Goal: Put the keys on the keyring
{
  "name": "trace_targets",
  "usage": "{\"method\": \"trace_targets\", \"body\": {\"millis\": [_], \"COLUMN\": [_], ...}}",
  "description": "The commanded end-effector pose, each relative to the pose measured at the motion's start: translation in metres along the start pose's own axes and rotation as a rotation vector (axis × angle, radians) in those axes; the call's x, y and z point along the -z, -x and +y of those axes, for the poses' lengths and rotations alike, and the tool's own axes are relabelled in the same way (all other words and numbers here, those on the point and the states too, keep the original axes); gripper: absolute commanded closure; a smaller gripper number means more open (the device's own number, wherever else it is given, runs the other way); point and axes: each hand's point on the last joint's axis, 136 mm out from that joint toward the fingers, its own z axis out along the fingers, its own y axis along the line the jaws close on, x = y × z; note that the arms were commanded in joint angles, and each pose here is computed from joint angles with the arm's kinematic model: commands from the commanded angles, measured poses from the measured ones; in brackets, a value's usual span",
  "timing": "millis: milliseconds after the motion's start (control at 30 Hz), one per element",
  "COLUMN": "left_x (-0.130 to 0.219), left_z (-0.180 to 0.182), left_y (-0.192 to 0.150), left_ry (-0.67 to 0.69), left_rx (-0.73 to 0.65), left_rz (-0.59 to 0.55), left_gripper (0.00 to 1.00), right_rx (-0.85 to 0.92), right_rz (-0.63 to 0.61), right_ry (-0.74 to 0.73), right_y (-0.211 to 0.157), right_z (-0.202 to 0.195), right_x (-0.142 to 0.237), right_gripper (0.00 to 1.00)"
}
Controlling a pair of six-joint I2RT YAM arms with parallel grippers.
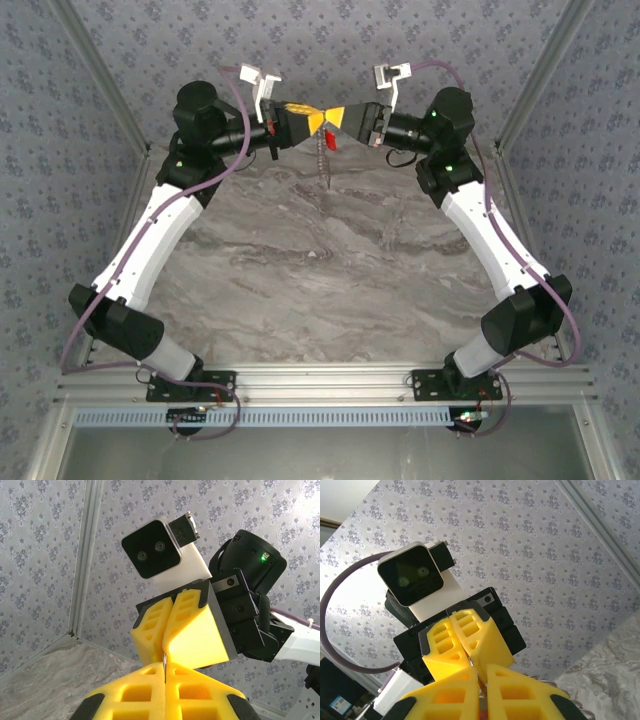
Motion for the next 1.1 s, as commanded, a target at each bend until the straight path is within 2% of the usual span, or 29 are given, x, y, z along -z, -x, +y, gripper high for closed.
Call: {"method": "trace_targets", "body": {"millis": [0, 67, 300, 500, 633, 800, 1067], "left_x": [0.007, 0.007, 0.007, 0.017, 0.031, 0.038, 0.038], "left_z": [-0.029, -0.029, -0.026, -0.021, -0.017, -0.017, -0.019], "left_y": [0.014, 0.015, 0.013, 0.011, 0.009, 0.004, -0.005], "left_ry": [-0.071, -0.069, -0.050, 0.021, 0.064, 0.074, 0.044], "left_rx": [-0.052, -0.054, -0.048, -0.083, -0.101, -0.126, -0.149], "left_rz": [-0.020, -0.022, -0.014, 0.025, 0.060, 0.109, 0.145], "left_gripper": [1.00, 1.00, 1.00, 0.62, 0.45, 0.41, 0.44], "right_rx": [0.041, 0.042, 0.052, 0.136, 0.186, 0.243, 0.341], "right_rz": [-0.028, -0.021, 0.006, 0.082, 0.128, 0.198, 0.326], "right_ry": [0.018, 0.025, 0.017, -0.090, -0.168, -0.260, -0.371], "right_y": [0.011, 0.010, 0.005, -0.003, -0.006, -0.014, -0.034], "right_z": [0.012, 0.014, 0.014, 0.010, 0.004, -0.002, -0.003], "right_x": [0.000, -0.001, -0.001, 0.008, 0.018, 0.026, 0.030], "right_gripper": [0.95, 1.00, 1.00, 1.00, 1.00, 1.00, 1.00]}}
